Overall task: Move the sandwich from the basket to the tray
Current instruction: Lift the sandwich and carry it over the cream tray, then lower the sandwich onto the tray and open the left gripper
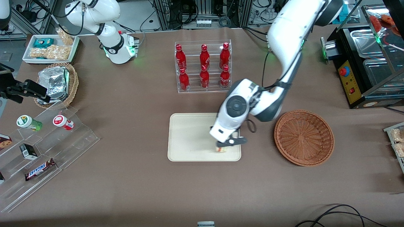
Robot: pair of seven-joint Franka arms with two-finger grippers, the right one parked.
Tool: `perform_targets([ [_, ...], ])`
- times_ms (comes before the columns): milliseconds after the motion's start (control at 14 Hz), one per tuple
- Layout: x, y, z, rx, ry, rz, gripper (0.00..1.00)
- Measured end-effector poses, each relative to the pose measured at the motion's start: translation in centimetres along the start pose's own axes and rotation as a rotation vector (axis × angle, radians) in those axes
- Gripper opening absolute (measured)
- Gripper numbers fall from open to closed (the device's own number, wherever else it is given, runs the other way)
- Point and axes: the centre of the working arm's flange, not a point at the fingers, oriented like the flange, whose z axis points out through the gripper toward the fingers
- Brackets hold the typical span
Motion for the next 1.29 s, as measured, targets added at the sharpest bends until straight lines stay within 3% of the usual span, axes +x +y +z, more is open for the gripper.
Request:
perform_targets([
  [571,-1.3,3.7,4.4,-0.026,0.005,-0.068,0.15],
  [643,-1.3,3.7,4.7,-0.029,-0.004,-0.081,0.2],
  [786,-1.2,3.7,4.8,-0.046,-0.024,-0.103,0.39],
  [1071,-0.8,4.4,1.5,-0.073,-0.003,-0.101,0.79],
  [1214,-1.2,4.5,-3.3,-0.059,-0.009,-0.091,0.99],
  [1286,-1.6,4.3,-6.6,-0.047,-0.011,-0.08,1.0],
])
